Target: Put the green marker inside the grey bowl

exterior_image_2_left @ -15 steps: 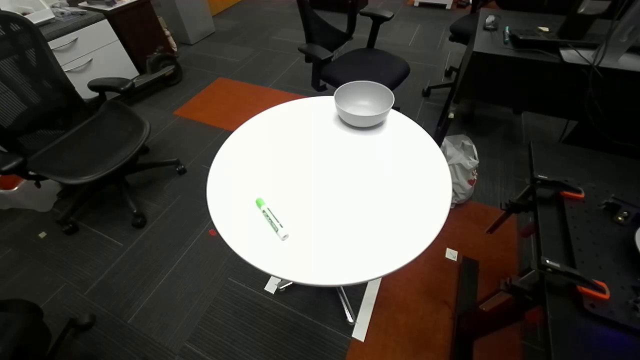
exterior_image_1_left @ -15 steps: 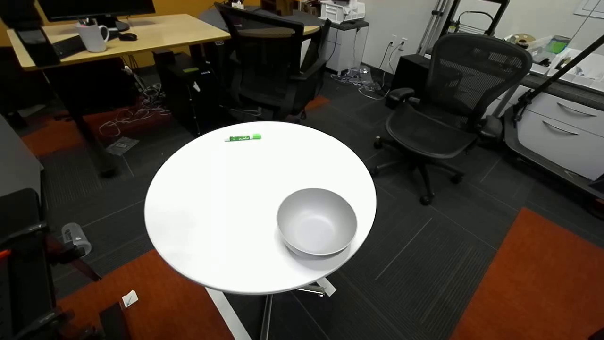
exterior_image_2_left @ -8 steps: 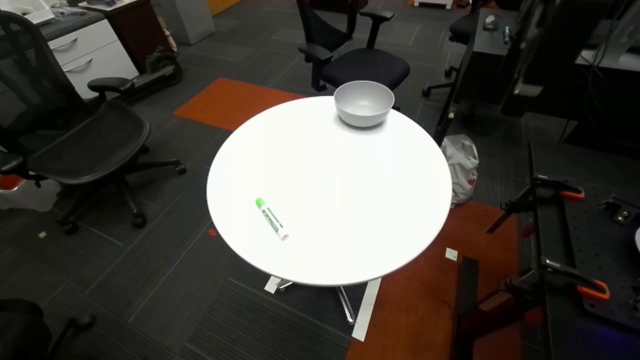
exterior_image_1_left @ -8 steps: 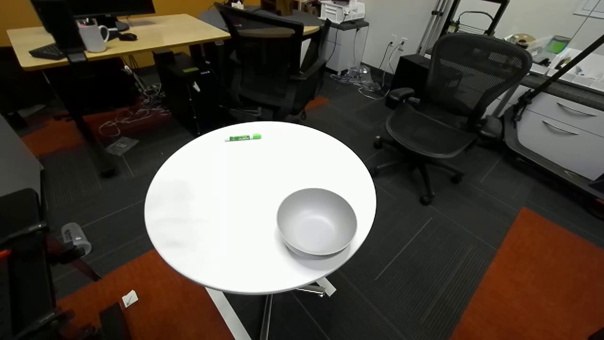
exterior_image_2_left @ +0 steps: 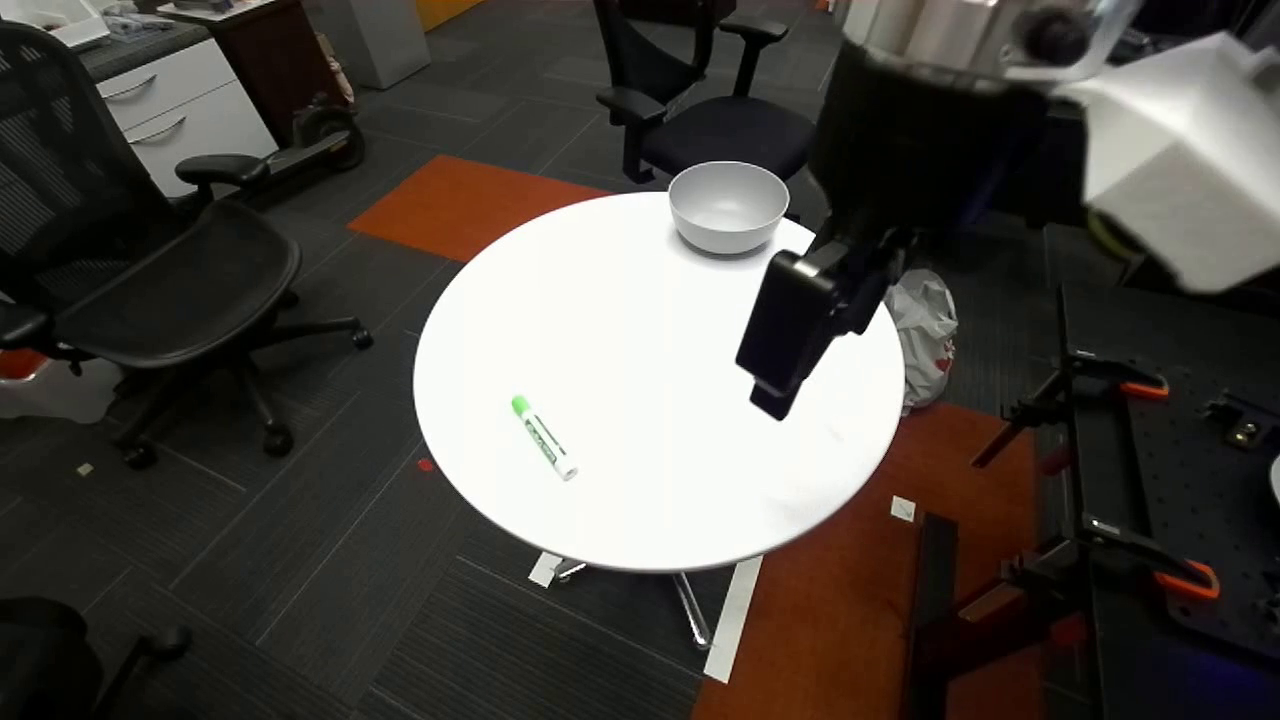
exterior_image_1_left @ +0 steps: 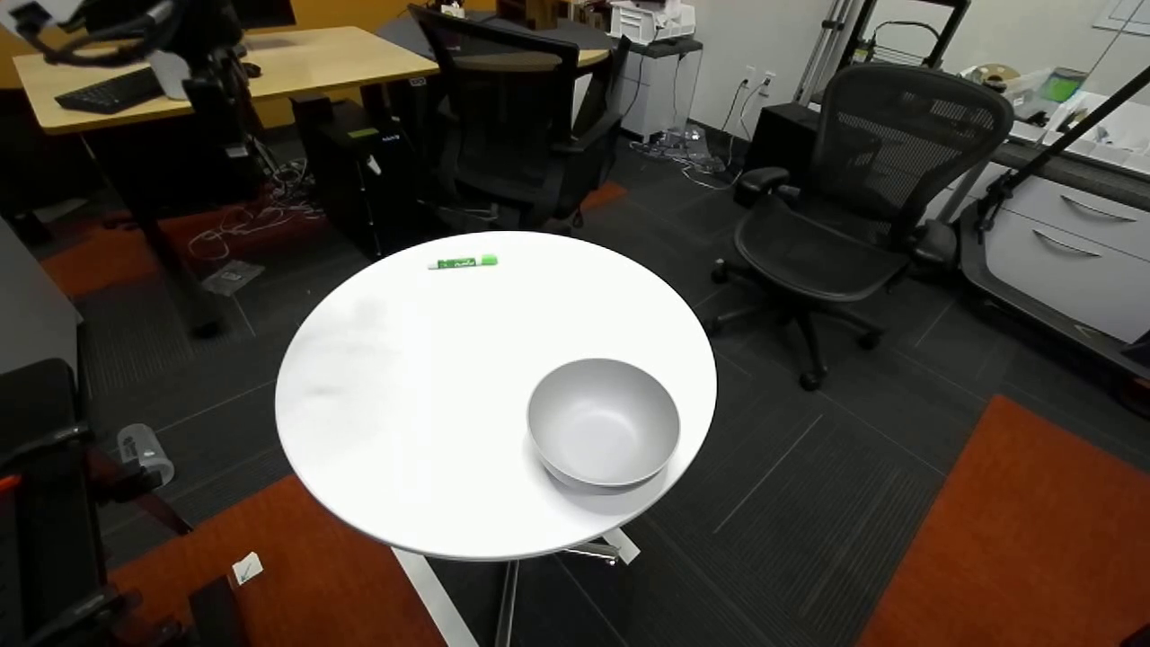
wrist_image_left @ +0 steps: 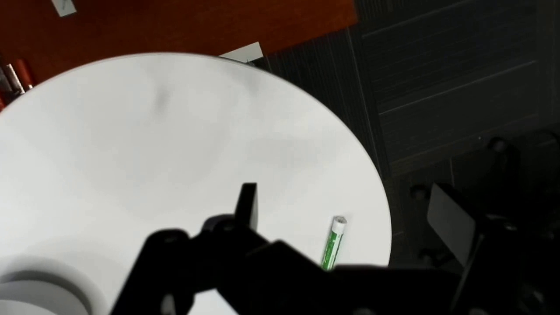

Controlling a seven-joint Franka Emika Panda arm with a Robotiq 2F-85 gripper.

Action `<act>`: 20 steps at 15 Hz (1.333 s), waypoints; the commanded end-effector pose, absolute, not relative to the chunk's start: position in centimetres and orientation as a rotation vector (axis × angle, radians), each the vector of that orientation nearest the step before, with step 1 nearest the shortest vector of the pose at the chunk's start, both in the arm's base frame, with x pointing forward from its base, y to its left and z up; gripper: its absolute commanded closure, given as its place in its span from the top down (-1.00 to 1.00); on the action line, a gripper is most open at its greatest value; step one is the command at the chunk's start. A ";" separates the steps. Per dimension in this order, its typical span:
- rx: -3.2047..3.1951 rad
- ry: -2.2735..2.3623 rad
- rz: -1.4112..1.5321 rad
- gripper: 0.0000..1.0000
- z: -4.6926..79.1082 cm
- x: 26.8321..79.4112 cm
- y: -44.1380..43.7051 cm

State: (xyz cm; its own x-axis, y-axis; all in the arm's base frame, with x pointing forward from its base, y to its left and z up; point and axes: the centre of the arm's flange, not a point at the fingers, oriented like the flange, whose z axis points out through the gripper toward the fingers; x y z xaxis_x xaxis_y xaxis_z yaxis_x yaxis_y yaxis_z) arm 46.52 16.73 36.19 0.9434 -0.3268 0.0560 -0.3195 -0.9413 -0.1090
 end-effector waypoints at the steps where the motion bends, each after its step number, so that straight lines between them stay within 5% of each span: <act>1: -2.974 0.633 -0.139 1.00 33.9 50.7 19.3; 20: -3.031 0.705 -0.195 1.00 24.2 64.0 19.1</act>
State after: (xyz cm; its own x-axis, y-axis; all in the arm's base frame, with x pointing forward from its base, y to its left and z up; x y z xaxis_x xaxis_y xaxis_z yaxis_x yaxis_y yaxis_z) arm 61.63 18.56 25.54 0.8936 -0.4406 0.0854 -0.4371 -0.8976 -0.0566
